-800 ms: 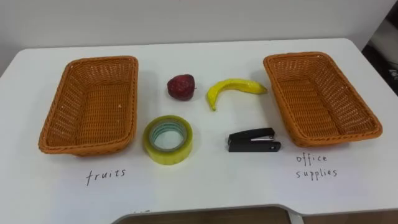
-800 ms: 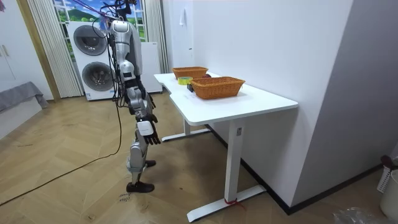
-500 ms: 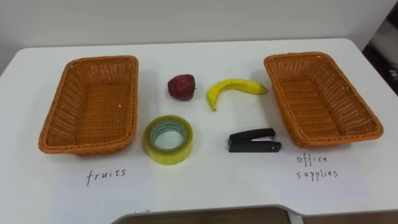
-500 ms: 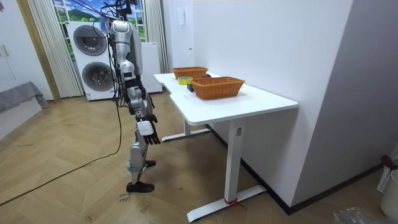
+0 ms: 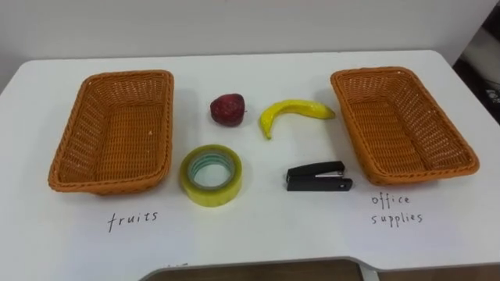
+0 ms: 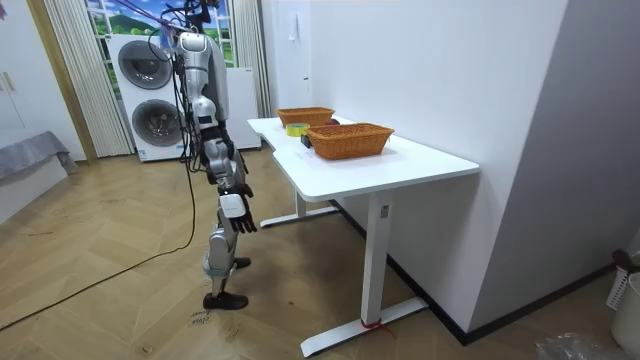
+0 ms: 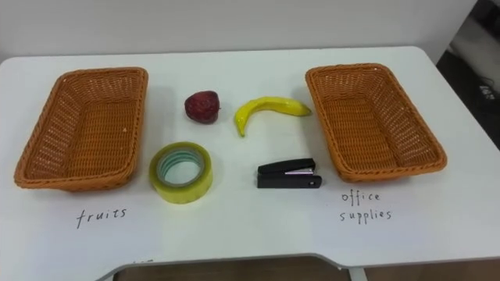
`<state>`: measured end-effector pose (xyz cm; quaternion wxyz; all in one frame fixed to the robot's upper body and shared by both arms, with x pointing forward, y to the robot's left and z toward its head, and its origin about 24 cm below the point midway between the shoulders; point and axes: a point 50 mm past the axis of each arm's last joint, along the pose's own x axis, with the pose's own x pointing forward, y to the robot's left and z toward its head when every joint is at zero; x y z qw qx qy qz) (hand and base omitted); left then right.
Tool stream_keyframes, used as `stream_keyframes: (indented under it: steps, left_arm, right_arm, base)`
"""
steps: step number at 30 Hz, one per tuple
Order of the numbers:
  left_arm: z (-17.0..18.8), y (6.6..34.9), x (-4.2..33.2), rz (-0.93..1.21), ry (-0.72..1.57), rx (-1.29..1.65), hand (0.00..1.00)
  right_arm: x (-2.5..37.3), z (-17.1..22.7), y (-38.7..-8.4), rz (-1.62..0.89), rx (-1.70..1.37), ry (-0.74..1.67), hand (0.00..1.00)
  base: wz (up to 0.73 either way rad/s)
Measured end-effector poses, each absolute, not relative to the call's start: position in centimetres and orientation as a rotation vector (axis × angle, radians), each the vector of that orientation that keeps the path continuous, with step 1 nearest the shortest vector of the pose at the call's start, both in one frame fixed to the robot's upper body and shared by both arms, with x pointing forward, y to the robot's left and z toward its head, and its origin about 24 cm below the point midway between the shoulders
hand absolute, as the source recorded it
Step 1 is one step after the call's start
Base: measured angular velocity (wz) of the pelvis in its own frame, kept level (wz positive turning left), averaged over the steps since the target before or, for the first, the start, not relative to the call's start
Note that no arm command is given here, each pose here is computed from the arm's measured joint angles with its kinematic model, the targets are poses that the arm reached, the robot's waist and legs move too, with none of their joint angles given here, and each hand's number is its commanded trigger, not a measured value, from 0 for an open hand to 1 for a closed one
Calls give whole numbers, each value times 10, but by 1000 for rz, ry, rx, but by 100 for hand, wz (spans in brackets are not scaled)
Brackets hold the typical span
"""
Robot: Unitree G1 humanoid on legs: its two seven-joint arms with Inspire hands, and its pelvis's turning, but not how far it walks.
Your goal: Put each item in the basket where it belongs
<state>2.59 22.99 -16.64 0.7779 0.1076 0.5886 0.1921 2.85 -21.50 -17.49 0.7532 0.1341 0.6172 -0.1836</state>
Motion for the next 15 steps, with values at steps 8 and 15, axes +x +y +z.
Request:
stream_keyframes:
  steps: [8, 15]
  left_arm:
    - [-167, 234, 12, 481, 1319, 200, 0]
    - [-166, 239, 4, 524, 1349, 191, 0]
  right_arm:
    - [13, -176, -217, -529, 388, 1375, 0]
    - [-2, -175, -222, -748, 528, 1368, 0]
  base:
    - [1]
    - [1]
